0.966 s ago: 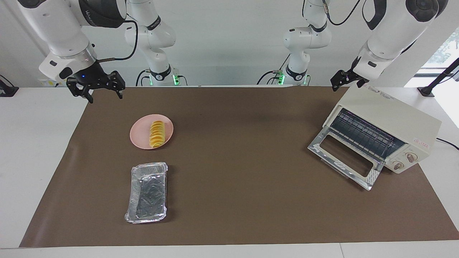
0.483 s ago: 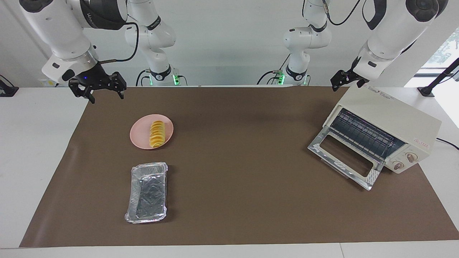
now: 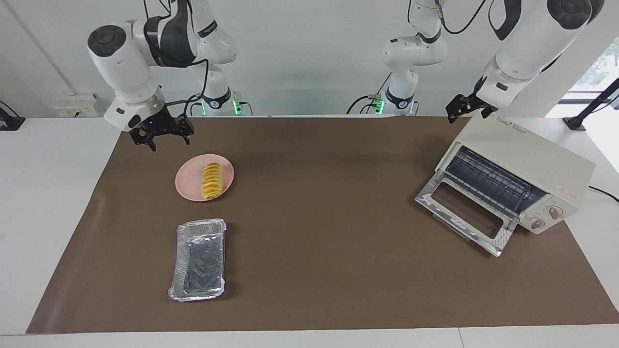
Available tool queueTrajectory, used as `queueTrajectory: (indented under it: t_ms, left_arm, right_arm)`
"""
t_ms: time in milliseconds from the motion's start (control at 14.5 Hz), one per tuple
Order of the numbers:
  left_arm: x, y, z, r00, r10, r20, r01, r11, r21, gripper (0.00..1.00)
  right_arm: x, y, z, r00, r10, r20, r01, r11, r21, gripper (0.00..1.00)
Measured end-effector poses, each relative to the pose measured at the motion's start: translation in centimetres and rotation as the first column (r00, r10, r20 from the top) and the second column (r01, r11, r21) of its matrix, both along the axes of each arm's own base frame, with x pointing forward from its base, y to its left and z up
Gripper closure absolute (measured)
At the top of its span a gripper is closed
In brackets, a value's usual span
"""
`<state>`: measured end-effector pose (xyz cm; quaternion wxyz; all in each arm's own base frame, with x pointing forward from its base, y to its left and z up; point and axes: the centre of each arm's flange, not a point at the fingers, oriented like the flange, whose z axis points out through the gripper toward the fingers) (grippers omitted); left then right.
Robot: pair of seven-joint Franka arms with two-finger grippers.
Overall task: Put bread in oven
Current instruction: 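Reach the right gripper toward the bread roll on the pink plate, then grasp the golden bread roll on the pink plate with the right gripper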
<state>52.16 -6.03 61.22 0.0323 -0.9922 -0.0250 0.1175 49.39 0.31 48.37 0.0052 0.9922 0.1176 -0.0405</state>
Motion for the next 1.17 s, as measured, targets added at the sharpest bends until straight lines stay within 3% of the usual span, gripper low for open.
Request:
queueTrajectory:
  t_ms: [621, 1034, 1103, 1172]
  left_arm:
    - [0.0, 0.0, 0.0, 1.000, 0.000, 0.000, 0.000, 1.000, 0.000, 0.00]
    - [0.0, 0.0, 0.0, 1.000, 0.000, 0.000, 0.000, 1.000, 0.000, 0.00]
    - [0.0, 0.0, 0.0, 1.000, 0.000, 0.000, 0.000, 1.000, 0.000, 0.00]
    - [0.0, 0.0, 0.0, 1.000, 0.000, 0.000, 0.000, 1.000, 0.000, 0.00]
  right_arm:
    - [0.3, 7.7, -15.6, 0.992, 0.014, 0.127, -0.016, 1.000, 0.010, 0.00]
    - [0.3, 6.9, -17.1, 0.992, 0.001, 0.128, -0.002, 1.000, 0.010, 0.00]
    - [0.2, 6.8, -17.5, 0.992, -0.001, 0.126, 0.000, 1.000, 0.009, 0.07]
    - [0.1, 6.7, -18.1, 0.992, -0.002, 0.126, 0.001, 1.000, 0.009, 0.07]
